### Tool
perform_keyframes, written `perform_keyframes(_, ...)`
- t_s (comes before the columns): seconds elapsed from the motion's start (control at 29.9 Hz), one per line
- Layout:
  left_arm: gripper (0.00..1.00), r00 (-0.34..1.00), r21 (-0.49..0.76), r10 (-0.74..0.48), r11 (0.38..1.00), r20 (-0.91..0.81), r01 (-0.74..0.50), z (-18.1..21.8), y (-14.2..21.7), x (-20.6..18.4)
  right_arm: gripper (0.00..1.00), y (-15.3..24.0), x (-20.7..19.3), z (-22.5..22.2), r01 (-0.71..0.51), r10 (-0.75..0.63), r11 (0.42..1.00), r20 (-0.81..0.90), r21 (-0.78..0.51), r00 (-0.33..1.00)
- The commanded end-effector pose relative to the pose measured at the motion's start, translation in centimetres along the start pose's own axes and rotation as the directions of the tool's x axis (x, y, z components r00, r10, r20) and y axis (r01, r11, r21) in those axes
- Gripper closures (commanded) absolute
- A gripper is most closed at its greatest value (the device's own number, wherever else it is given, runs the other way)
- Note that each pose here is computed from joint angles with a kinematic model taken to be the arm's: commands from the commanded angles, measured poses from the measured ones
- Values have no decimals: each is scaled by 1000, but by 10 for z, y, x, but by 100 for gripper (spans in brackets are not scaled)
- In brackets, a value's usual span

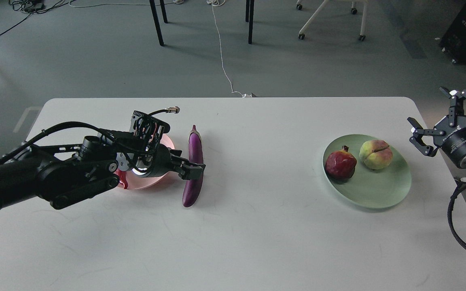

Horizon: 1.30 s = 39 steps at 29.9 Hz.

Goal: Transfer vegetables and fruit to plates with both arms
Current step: 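Move the left gripper to the purple eggplant and grasp it, then lift the eggplant and lay it on the pink plate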

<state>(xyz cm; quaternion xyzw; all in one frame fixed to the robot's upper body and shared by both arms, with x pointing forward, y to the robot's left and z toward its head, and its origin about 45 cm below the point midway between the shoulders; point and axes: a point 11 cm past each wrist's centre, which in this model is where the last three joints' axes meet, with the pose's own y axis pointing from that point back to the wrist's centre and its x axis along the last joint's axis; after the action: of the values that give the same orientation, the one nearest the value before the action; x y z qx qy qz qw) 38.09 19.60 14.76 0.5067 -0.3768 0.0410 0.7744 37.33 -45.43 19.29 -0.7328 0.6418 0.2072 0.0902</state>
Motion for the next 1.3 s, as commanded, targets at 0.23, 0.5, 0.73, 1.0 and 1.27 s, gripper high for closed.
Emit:
perform_keyframes(0.23, 10, 1000, -20, -16, 1000, -11, 16, 7, -7, -10, 2, 0, 0, 0, 0, 0, 1000, 0, -1, 1000)
perform_keyframes(0.5, 29, 999, -28, -26, 999, -29, 25, 8, -8, -16, 2, 1, 1, 1, -2, 2, 1000, -1, -2, 1000)
perform_keyframes(0.73, 87, 999, -43, -29, 999, -36, 27, 15, -12, -19, 2, 1, 1, 1, -2, 2, 1000, -1, -2, 1000)
perform_keyframes(1.0, 93, 995, -88, 12, 996, -96, -21, 26, -2, -1, 2, 2, 2, 3, -6, 6, 1000, 0, -8, 1000)
perform_keyframes(1.27, 93, 944, -50, 98, 991, -315, -120, 3, 42, 28, 2, 2, 1, 5, 0, 0, 1000, -7, -15, 1000)
